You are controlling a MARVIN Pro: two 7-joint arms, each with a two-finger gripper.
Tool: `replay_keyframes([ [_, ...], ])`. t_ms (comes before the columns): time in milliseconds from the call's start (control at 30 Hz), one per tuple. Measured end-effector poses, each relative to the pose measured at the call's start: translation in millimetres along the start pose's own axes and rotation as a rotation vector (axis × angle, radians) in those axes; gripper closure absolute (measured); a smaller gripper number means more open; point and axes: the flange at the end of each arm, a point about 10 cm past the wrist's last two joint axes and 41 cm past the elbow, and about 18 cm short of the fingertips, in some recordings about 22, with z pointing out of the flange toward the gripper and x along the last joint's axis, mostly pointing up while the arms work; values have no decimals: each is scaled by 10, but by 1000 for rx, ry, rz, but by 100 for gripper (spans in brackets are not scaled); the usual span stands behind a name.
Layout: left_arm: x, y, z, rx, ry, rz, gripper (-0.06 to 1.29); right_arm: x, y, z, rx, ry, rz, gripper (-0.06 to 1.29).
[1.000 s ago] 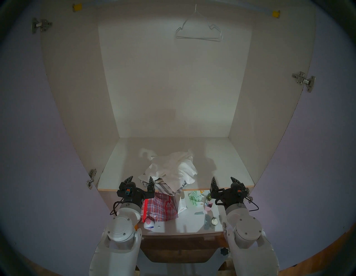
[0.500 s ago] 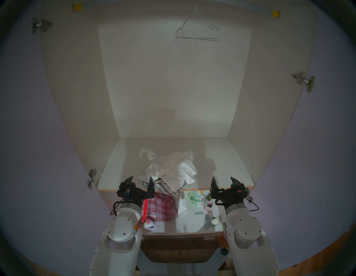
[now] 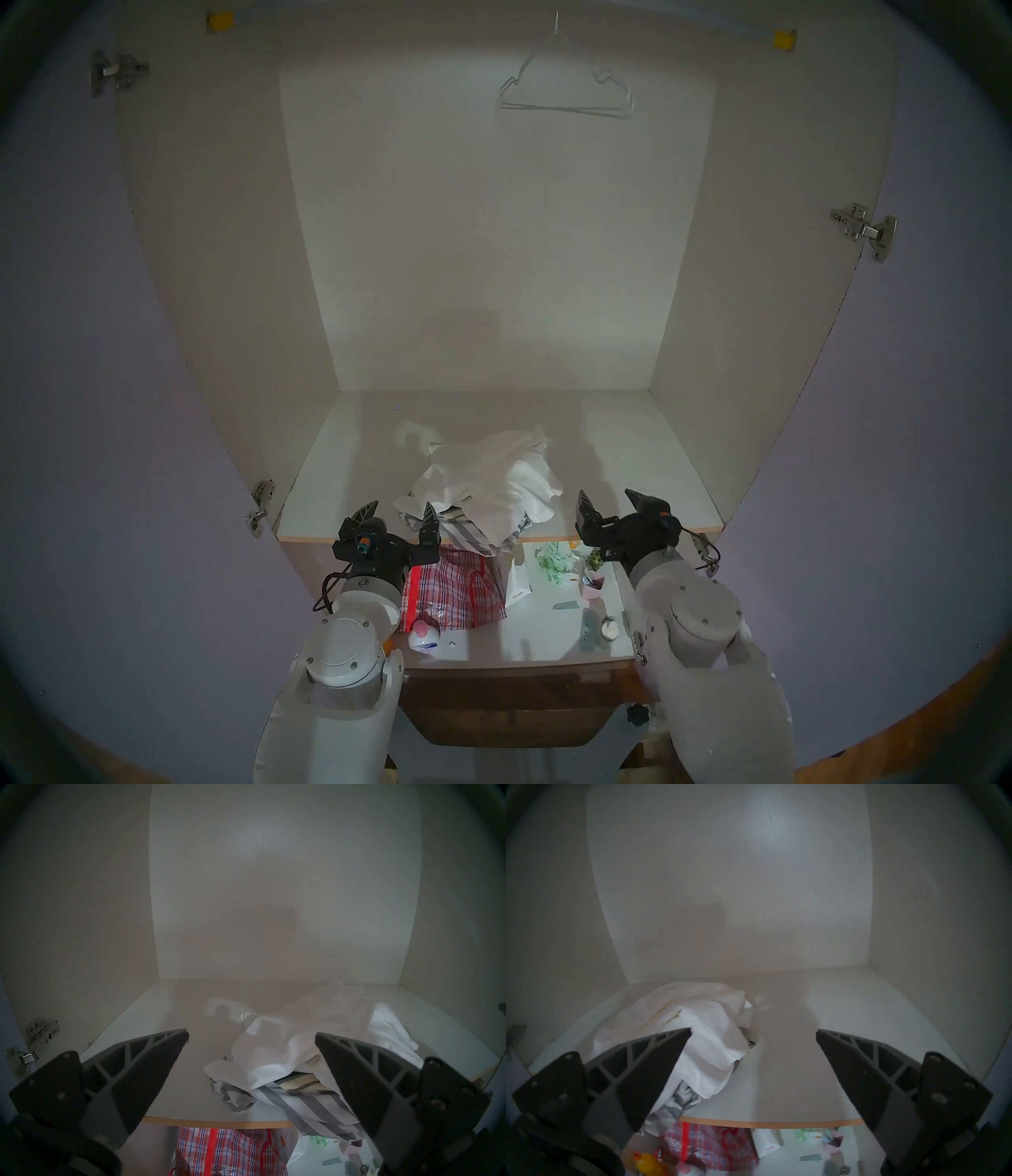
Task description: Sort tops into two piles: light colors and dark colors
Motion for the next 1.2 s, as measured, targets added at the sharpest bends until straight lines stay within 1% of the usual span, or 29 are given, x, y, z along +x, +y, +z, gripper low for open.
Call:
replay_keyframes([
  [67, -2, 0, -2, 0, -1, 0, -2, 48, -25, 56, 30, -1, 15, -2],
  [100, -1, 0, -1, 0, 0, 0, -2, 52, -41, 95, 54, -13, 37, -2],
  [167, -2, 0, -1, 0, 0, 0, -2, 49, -68, 205, 92, -70, 76, -2],
  [233, -2, 0, -2, 0, -1, 0, -2, 80, -89, 282, 118, -81, 90, -2],
  [300, -2, 0, -2, 0, -1, 0, -2, 112, -129, 389, 148, -85, 95, -2],
  [367, -2, 1, -2, 0, -1, 0, -2, 124, -151, 437, 162, -96, 98, -2],
  [400, -3, 0, -2, 0, -1, 0, -2, 132, -187, 490, 177, -105, 96, -2],
  [433, -2, 0, -2, 0, -1, 0, -2, 109, -226, 549, 191, -119, 96, -2],
  [500, -3, 1, -2, 0, -1, 0, -2, -25, -274, 686, 210, -182, 118, -2],
  [533, -3, 0, -2, 0, -1, 0, -2, -58, -287, 718, 218, -202, 125, -2],
  [567, -3, 0, -2, 0, -1, 0, -2, -106, -311, 766, 231, -236, 130, -2],
  [600, -3, 0, -2, 0, -1, 0, -2, -138, -325, 797, 235, -252, 133, -2],
  [633, -4, 0, -2, 0, -1, 0, -2, -224, -354, 875, 244, -285, 139, -2],
  [733, -5, 0, -2, 1, -1, 0, -2, -243, -426, 999, 257, -307, 138, -2],
  [867, -7, 0, -2, 1, -2, 0, -2, -194, -491, 1185, 256, -309, 124, -2],
  [1000, -6, -1, -2, 1, -2, 0, -2, -292, -517, 1363, 237, -339, 107, -2],
  [1067, -6, -1, -2, 1, -2, 0, -2, -348, -535, 1435, 236, -355, 87, -2],
  [1133, -6, 0, -2, 1, -2, 0, -2, -396, -566, 1516, 234, -356, 59, -2],
  [1200, -6, 0, -2, 1, -2, 0, -2, -415, -568, 1556, 231, -357, 48, -2],
])
